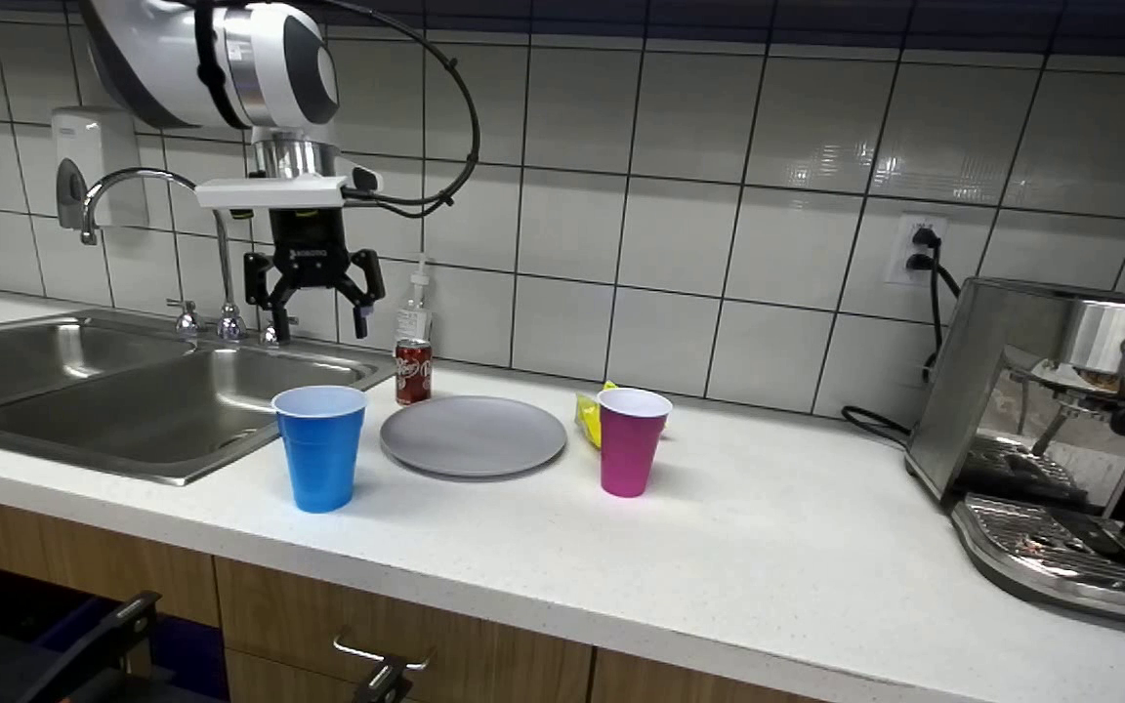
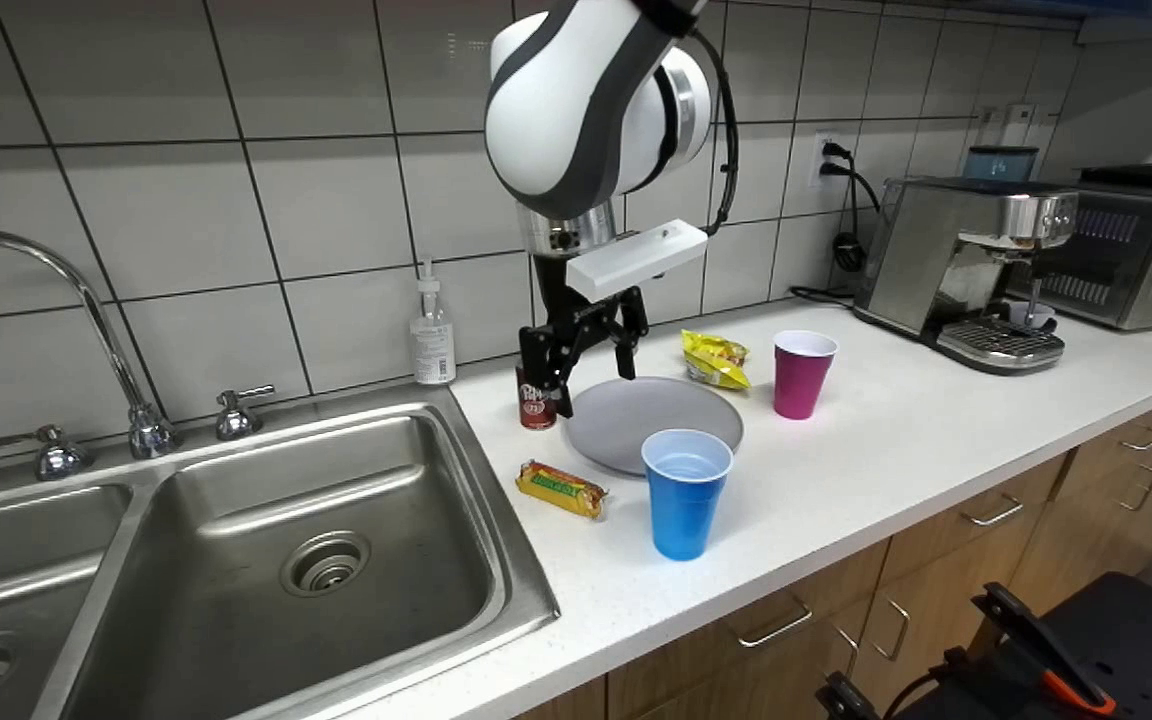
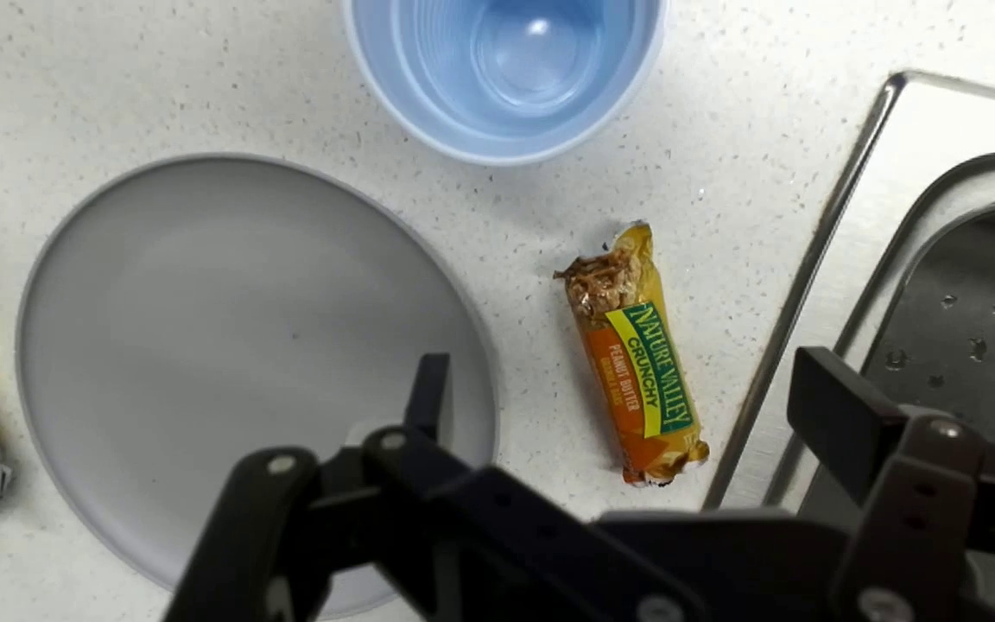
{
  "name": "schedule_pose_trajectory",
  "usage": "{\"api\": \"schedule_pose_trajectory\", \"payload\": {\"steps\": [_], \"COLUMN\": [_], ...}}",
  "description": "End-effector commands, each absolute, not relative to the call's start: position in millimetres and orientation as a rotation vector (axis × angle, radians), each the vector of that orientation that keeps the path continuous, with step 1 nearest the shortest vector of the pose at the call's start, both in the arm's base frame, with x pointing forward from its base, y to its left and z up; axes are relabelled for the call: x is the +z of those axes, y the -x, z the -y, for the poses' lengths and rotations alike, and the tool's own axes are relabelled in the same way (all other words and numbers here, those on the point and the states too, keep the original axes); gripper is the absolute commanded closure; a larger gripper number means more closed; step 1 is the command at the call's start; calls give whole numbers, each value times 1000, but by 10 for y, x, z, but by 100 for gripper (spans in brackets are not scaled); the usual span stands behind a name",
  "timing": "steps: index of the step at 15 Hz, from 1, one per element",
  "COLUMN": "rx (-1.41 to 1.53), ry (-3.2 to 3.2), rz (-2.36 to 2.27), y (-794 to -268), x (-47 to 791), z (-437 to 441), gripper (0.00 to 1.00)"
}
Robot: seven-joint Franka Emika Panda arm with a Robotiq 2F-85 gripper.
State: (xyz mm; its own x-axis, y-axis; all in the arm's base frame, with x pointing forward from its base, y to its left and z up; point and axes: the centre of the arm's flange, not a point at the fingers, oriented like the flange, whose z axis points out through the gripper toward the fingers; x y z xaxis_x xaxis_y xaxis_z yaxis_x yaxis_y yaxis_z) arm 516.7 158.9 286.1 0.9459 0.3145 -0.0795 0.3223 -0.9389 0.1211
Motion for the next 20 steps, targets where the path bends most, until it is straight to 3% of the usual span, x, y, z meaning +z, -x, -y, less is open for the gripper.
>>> {"api": "schedule_pose_trajectory", "payload": {"steps": [1,5,6,20], "rx": [-30,-6,-50,-45], "ry": [-2965,-2987,-2983,-2988], "rz": [-402,-339,-382,-355], "y": [-4831,-4643,-4863,-4731], "x": [2960,2956,2882,2885], "z": [-1566,-1518,-1543,-1524], "gripper": [0,0,0,0]}}
